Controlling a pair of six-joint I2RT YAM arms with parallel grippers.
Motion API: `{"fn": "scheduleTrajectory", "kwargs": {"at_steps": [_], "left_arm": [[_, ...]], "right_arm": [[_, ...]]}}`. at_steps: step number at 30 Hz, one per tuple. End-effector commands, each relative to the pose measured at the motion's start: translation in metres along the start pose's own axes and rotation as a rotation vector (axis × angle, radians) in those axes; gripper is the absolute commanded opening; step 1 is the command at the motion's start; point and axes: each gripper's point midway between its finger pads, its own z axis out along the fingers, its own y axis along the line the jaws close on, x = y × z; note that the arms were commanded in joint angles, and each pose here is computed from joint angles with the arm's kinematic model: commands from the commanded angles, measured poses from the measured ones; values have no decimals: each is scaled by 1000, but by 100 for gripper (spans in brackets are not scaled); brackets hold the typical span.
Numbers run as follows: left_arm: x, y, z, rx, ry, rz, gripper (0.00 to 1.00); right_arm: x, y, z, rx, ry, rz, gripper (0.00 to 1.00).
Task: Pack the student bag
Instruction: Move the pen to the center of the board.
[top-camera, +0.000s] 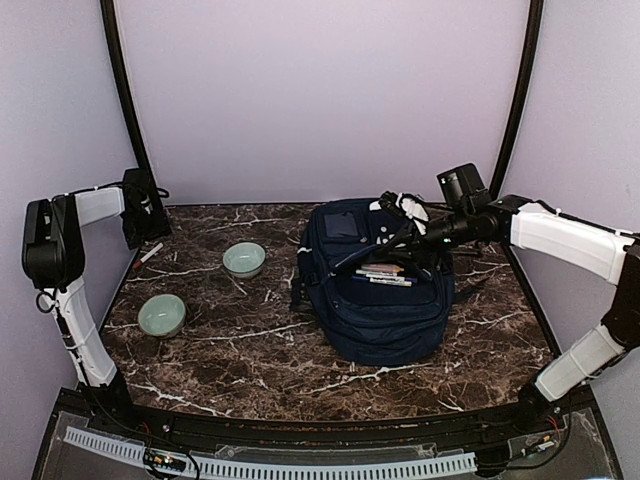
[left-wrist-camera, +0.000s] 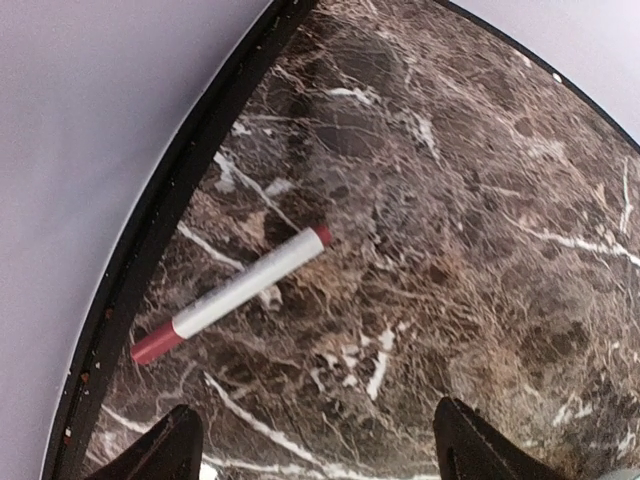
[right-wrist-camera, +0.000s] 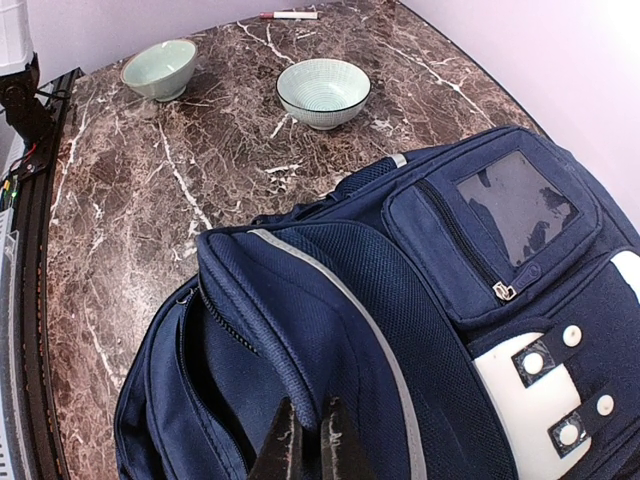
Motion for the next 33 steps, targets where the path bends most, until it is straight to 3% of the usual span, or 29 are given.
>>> {"fn": "scheduleTrajectory", "kwargs": {"at_steps": [1, 8, 19, 26, 33], "left_arm": [[-29, 10, 14, -2, -30, -23, 82], [-40, 22, 43, 14, -6, -7, 82], [-19, 27, 69, 32, 61, 221, 80], [-17, 23, 81, 55, 83, 243, 79], [0, 18, 83, 90, 142, 235, 67]], "right_arm": [[-31, 6, -14, -15, -107, -60, 0], [-24, 3, -6, -22, -84, -48, 0], [-15, 2, 3, -41, -56, -26, 0], [-15, 2, 3, -37, -57, -29, 0], [-14, 2, 4, -40, -56, -31, 0]]}}
